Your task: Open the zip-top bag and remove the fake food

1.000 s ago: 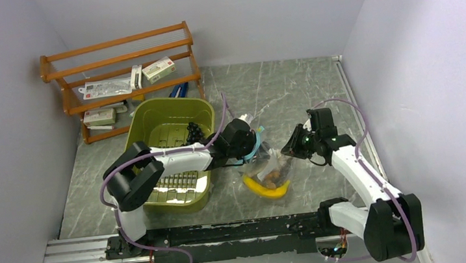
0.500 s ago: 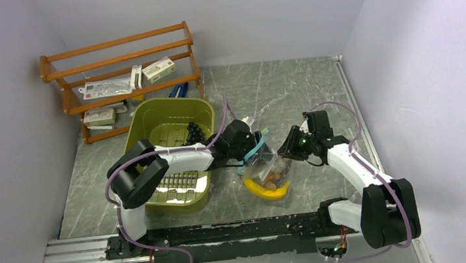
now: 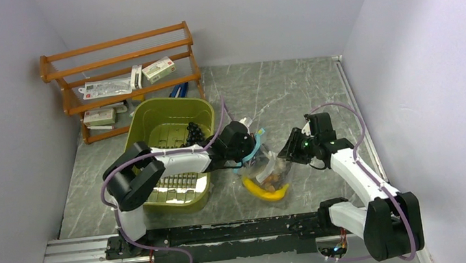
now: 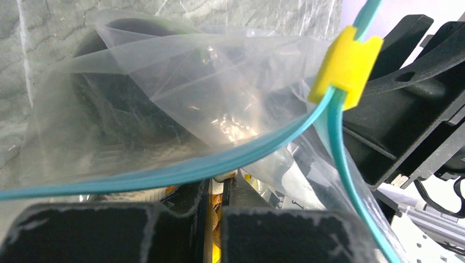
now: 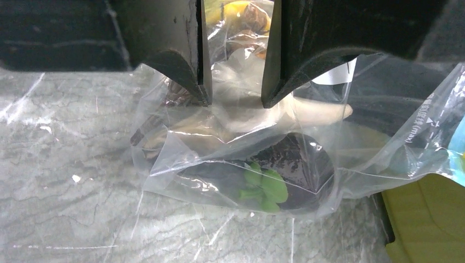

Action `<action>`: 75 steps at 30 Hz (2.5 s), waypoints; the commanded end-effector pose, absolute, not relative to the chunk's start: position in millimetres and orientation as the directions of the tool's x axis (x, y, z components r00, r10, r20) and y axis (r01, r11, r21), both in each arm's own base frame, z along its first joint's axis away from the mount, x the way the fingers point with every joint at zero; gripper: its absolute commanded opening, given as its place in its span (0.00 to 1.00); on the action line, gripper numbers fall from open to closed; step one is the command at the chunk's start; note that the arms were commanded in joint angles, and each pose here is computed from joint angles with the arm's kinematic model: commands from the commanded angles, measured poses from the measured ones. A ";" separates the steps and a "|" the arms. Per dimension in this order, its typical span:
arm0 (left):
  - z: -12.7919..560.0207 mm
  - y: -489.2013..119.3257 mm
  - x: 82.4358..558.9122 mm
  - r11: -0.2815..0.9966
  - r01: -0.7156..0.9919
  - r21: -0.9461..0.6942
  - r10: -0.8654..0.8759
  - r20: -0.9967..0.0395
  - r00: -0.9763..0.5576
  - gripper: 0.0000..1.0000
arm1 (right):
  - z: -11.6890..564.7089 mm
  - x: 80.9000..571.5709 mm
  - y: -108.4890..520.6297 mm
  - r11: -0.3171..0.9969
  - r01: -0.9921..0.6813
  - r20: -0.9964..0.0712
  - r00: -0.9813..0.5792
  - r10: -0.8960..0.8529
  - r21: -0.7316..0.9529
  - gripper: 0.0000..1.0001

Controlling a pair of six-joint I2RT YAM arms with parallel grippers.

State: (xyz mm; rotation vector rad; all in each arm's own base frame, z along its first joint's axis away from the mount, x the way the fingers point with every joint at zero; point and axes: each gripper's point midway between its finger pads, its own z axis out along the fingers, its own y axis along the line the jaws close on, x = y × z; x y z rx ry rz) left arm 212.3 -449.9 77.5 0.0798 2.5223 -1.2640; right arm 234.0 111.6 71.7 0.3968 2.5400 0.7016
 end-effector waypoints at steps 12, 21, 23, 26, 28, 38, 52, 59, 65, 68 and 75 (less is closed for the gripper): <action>104.4 -428.8 201.8 0.667 0.349 -0.658 0.079 -0.403 -0.912 0.07 | 49.3 220.2 85.3 0.871 0.272 -0.354 -0.832 0.426 0.410 0.47; 103.3 -421.5 189.2 0.651 0.383 -0.655 0.158 -0.376 -0.913 0.10 | 87.2 227.6 118.6 0.805 0.067 -0.434 -0.815 0.385 0.589 0.46; 102.5 -421.5 189.2 0.650 0.376 -0.661 0.154 -0.370 -0.916 0.13 | 99.0 224.5 131.7 0.763 -0.004 -0.439 -0.820 0.368 0.647 0.44; 106.2 -426.8 187.1 0.619 0.365 -0.696 0.145 -0.356 -0.923 0.21 | 94.8 211.4 145.1 0.716 -0.051 -0.396 -0.859 0.325 0.697 0.40; 108.1 -430.9 184.4 0.596 0.364 -0.716 0.149 -0.346 -0.926 0.27 | 83.8 203.3 148.7 0.700 -0.043 -0.359 -0.880 0.311 0.713 0.36; 103.1 -439.1 161.3 0.493 0.311 -0.812 0.184 -0.252 -0.950 0.51 | 54.3 190.2 145.7 0.708 0.052 -0.271 -0.902 0.336 0.704 0.29; 93.0 -429.4 167.0 0.552 0.318 -0.770 0.167 -0.272 -0.948 0.08 | 59.6 187.6 134.9 0.746 0.077 -0.301 -0.884 0.358 0.662 0.24; 98.9 -418.6 175.7 0.605 0.353 -0.714 0.157 -0.327 -0.932 0.07 | 67.3 193.3 104.8 0.825 0.192 -0.346 -0.839 0.419 0.532 0.39; 98.9 -415.2 174.0 0.611 0.359 -0.705 0.164 -0.331 -0.929 0.08 | 81.5 197.8 94.7 0.813 0.262 -0.373 -0.786 0.492 0.520 0.56; 99.4 -418.4 170.6 0.587 0.360 -0.725 0.174 -0.321 -0.931 0.37 | 76.4 195.7 96.6 0.813 0.253 -0.367 -0.794 0.484 0.525 0.64; 107.7 -428.2 160.3 0.506 0.342 -0.792 0.176 -0.293 -0.940 0.74 | 74.9 189.3 130.2 0.749 0.116 -0.306 -0.864 0.400 0.652 0.37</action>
